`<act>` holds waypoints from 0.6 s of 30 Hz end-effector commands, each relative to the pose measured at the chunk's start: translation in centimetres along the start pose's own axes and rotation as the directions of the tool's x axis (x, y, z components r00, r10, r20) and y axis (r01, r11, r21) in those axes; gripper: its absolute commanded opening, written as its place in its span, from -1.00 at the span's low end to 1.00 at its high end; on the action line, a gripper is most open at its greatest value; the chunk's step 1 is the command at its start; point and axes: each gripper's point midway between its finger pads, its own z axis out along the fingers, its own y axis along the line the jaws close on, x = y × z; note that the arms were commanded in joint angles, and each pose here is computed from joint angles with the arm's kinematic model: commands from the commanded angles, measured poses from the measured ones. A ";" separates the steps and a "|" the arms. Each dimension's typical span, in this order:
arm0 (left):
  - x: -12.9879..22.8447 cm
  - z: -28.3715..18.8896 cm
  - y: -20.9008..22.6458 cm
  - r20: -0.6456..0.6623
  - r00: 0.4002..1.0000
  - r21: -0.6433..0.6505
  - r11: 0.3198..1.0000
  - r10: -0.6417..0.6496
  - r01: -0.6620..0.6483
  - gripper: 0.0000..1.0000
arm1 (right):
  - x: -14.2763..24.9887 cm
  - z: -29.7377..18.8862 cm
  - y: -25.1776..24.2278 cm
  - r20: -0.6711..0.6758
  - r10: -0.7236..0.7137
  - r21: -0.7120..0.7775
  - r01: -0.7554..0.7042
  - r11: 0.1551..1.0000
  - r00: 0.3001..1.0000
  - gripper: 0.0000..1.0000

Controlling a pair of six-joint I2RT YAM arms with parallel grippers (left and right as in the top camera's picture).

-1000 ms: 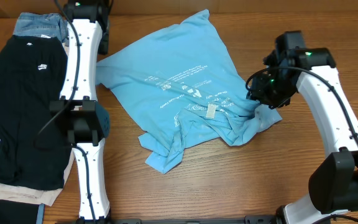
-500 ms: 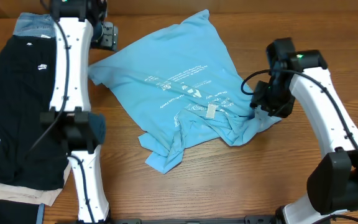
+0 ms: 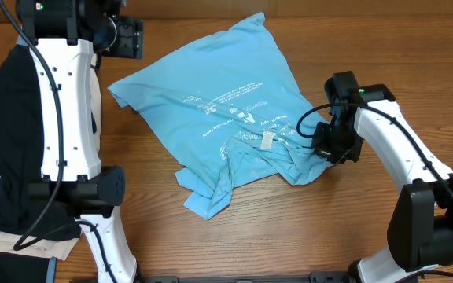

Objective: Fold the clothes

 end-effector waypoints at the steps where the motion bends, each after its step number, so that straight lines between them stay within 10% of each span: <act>1: 0.1 0.3 -1.1 -0.011 1.000 0.026 1.000 0.000 0.001 0.47 | -0.8 -0.1 -1.1 0.040 0.018 0.020 -0.019 1.000 0.999 -0.92; 11: 0.2 0.4 -2.2 -0.013 1.000 0.038 0.999 0.020 -0.019 0.46 | -6.0 -2.0 -9.6 0.167 0.196 0.084 -0.212 0.974 0.966 -0.92; 18: 0.2 0.4 -2.6 -0.014 1.000 0.045 0.999 0.026 -0.026 0.46 | -12.9 -6.5 -14.7 0.339 0.385 -0.188 -0.340 0.922 0.858 -0.92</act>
